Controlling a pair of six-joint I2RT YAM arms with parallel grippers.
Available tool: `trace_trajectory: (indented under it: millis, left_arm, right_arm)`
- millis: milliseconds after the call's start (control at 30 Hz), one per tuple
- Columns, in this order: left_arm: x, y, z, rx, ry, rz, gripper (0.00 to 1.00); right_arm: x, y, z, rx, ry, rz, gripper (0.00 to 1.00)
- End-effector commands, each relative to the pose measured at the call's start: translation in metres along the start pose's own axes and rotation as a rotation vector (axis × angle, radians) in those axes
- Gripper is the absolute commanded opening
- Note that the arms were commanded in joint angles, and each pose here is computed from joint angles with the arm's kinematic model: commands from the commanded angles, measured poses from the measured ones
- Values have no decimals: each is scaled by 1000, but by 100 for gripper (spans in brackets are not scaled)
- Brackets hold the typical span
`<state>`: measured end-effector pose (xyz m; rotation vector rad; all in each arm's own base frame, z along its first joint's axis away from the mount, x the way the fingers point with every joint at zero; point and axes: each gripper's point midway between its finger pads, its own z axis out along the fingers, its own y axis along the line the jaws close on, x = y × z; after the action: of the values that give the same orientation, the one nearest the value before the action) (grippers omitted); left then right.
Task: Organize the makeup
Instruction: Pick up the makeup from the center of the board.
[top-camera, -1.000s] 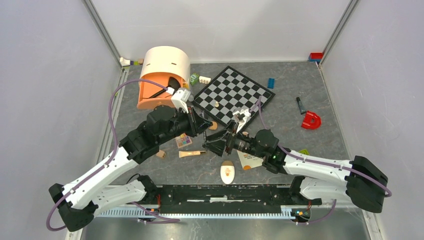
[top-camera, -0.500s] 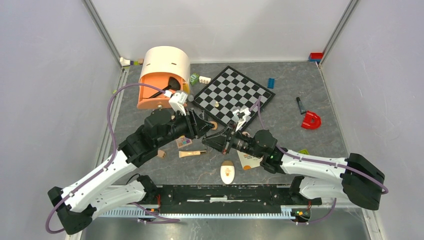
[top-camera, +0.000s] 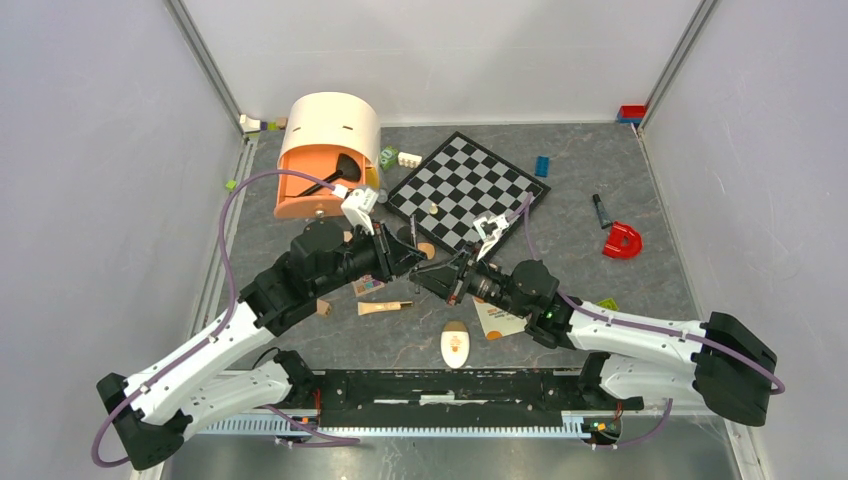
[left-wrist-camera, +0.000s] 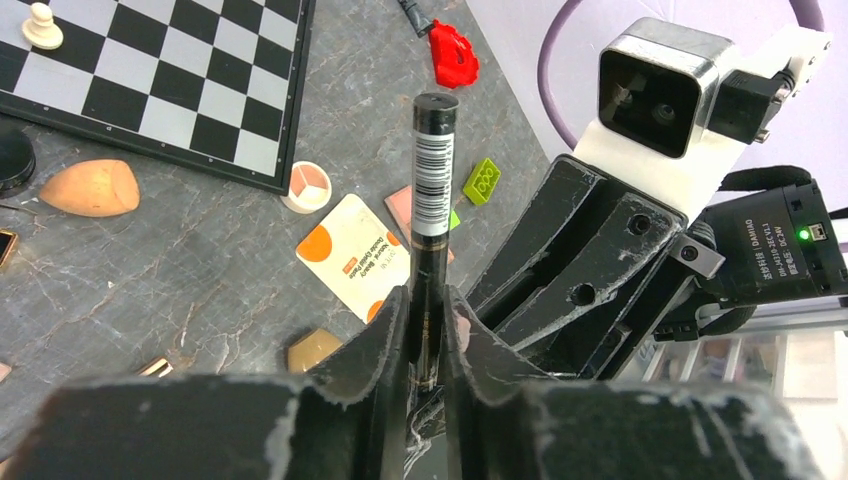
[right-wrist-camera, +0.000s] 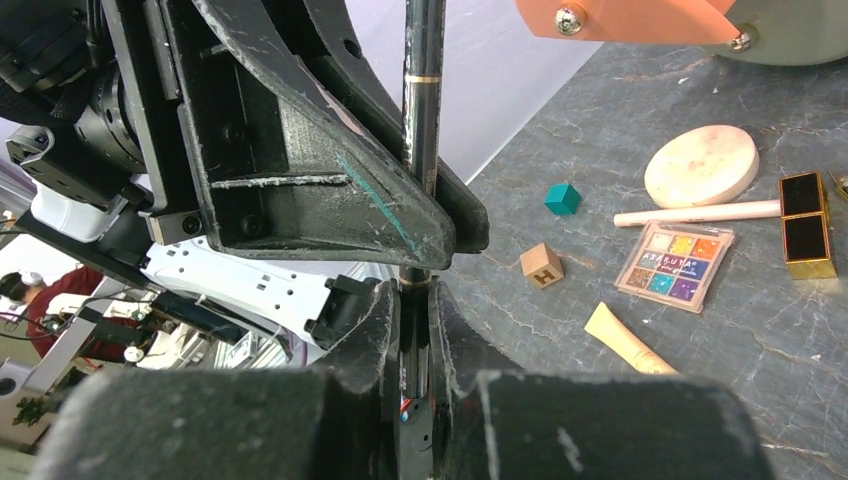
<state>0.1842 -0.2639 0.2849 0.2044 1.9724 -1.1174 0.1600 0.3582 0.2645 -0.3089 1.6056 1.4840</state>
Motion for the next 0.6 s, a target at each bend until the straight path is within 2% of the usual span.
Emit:
trace_trajectory:
  millis: [0,67,100,133,200,267,367,467,567]
  left_arm:
    - [-7,-9,-3,35,-30,-15,13]
    - [-7,-9,-3,33,-31,-11,4]
    - [-8,-8,-4,28,-31,0,2]
    - [-10,-7,-5,11,-30,15,2]
    - [-18,1,-12,-50,-35,75,2]
    - [-31,9,-24,-128,-44,174,2]
    - [-59,27,-47,-287,-69,349,2]
    - [-88,52,-69,-497,-83,510,2]
    - [-111,66,-83,-631,-70,686,2]
  right_arm:
    - [-6,2,-3,-5,-29,-11,0]
    - [-5,1,-3,-4,-24,-16,2]
    - [-4,0,-4,0,-19,-23,8]
    - [-4,0,-4,2,-13,-36,16]
    - [-2,-4,-7,30,19,-92,39]
    - [-4,-15,-14,102,53,-180,53]
    - [-11,-36,-33,240,77,-280,62]
    - [-19,-50,-55,334,76,-336,66]
    - [-17,-58,-73,375,102,-379,68]
